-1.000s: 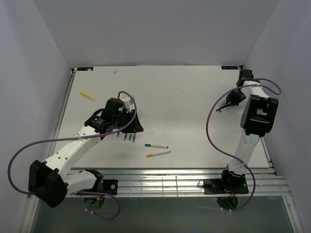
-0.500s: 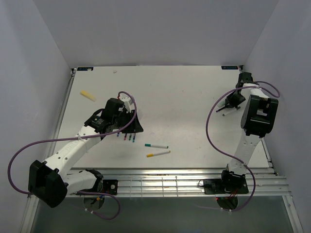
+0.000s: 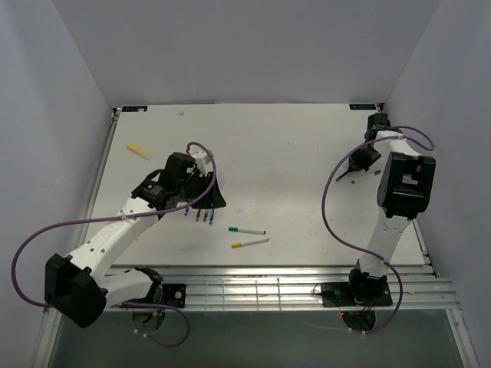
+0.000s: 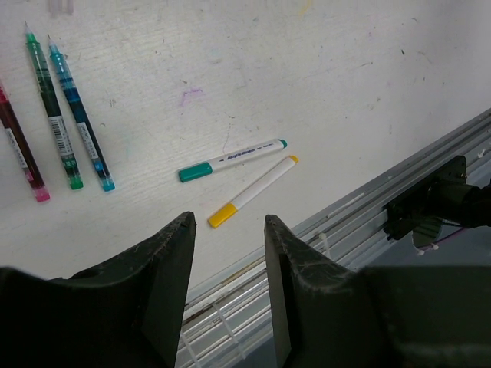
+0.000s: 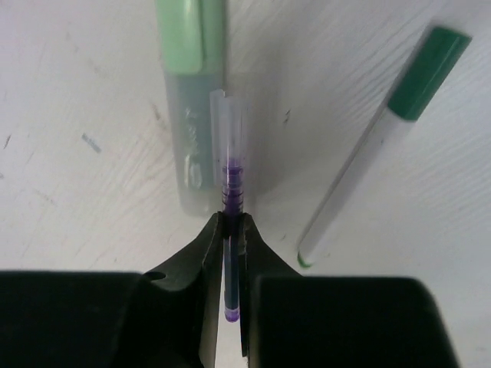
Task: Open the pen caps
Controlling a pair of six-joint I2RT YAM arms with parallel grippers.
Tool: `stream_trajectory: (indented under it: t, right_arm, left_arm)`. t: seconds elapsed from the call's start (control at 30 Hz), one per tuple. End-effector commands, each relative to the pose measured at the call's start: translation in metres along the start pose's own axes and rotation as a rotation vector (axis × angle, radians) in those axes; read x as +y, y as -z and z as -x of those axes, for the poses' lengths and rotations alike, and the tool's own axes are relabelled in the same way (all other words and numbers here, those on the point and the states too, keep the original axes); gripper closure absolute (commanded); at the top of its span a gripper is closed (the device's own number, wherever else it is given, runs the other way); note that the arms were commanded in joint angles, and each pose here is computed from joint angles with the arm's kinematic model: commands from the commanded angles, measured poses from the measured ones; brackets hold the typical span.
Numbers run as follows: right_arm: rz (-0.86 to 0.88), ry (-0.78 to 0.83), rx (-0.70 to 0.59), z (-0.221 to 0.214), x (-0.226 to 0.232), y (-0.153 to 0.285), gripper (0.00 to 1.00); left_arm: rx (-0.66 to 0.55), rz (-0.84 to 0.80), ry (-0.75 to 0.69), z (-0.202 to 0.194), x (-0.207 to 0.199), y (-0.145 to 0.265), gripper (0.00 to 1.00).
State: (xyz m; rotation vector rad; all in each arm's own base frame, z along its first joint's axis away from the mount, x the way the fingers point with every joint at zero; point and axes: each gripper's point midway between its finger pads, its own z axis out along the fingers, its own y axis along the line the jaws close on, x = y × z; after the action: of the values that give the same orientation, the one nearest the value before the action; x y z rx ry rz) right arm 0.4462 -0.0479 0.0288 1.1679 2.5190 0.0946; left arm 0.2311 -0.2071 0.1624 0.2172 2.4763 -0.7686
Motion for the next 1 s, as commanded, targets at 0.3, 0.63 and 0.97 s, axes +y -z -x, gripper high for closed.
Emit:
stream_trajectory:
  t: [0.3, 0.63, 0.97]
  right_arm:
    - [0.503, 0.345, 0.105, -0.111, 0.123, 0.157, 0.92]
    - [0.759, 0.667, 0.271, -0.269, 0.172, 0.22, 0.92]
    - [0.818, 0.685, 0.349, -0.312, 0.156, 0.229, 0.92]
  left_arm:
    - [0.081, -0.306, -0.035, 0.014, -0.061, 0.001, 0.42]
    - [0.141, -0.469, 0.054, 0.021, -0.091, -0.004, 0.43]
    - [0.116, -0.463, 0.156, 0.038, -0.094, -0.016, 0.44]
